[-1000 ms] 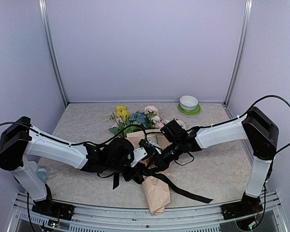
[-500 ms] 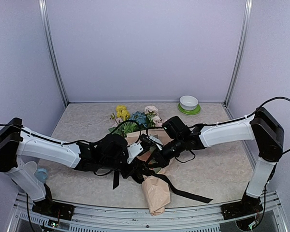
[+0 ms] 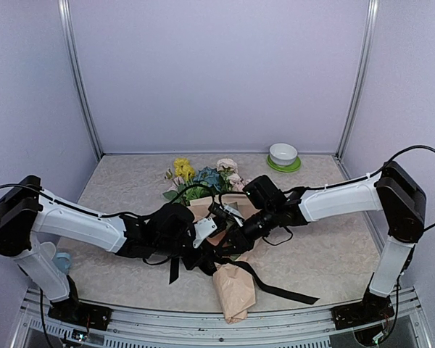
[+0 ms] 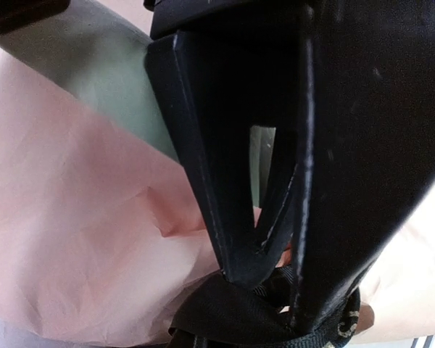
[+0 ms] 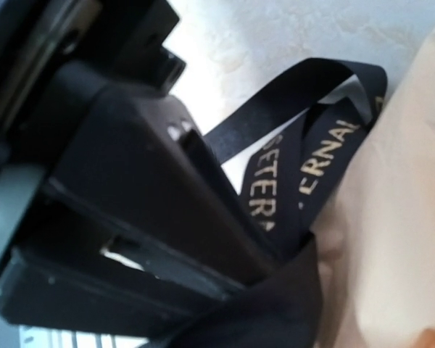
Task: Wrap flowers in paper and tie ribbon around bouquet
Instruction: Cross the half-tied ribbon over the folded bouquet.
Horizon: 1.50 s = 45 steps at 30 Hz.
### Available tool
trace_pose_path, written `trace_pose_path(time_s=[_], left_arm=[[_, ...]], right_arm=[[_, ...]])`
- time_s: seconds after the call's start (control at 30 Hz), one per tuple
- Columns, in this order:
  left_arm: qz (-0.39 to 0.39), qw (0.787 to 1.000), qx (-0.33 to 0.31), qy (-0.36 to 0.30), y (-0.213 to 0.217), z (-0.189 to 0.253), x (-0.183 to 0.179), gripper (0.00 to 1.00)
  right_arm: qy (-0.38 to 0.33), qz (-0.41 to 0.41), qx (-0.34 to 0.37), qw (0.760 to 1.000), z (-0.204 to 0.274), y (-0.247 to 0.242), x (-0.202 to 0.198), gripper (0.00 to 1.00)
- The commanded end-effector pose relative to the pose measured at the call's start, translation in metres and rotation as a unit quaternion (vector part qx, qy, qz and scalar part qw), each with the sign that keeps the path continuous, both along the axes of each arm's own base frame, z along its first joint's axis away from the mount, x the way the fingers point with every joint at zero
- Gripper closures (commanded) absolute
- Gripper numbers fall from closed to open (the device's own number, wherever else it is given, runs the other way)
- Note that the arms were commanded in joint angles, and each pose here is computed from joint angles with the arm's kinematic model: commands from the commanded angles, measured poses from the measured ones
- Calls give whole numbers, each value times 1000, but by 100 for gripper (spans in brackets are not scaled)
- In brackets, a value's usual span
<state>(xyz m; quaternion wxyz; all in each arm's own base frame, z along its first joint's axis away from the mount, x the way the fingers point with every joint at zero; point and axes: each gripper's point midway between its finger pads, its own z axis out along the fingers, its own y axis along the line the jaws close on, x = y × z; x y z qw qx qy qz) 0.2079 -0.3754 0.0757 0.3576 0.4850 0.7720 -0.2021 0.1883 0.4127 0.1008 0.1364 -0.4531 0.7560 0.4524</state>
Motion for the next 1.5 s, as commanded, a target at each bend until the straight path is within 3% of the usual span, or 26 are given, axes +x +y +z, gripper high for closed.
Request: trace_pose_path(time_s=[0.0, 0.3, 0.5, 0.67, 0.73, 0.97, 1.17, 1.3, 1.47], left_arm=[[0, 1000, -29, -1, -11, 12, 7, 87], [-9, 998, -62, 20, -13, 19, 5, 87], [-18, 997, -61, 31, -14, 16, 0, 87], [-10, 998, -61, 30, -11, 16, 2, 87], [-11, 997, -66, 32, -11, 17, 3, 87], [-10, 997, -72, 35, -11, 19, 5, 87], [-5, 997, -66, 35, -8, 15, 5, 86], [2, 998, -61, 29, -5, 16, 7, 72], [2, 998, -61, 4, 6, 30, 6, 62]], right_arm=[[-10, 10, -15, 1000, -13, 2, -8, 75], [-47, -5, -45, 998, -24, -1, -3, 69], [-67, -24, -48, 996, -21, 0, 6, 73], [-70, -21, -49, 996, -22, -1, 5, 63], [-72, -25, -54, 996, -24, -1, 6, 68], [-76, -25, -46, 996, -20, 0, 7, 100], [-82, -21, -31, 996, -9, 1, 5, 100], [-90, -29, -36, 995, -6, -1, 9, 100], [-94, -41, -48, 994, -8, -5, 12, 100]])
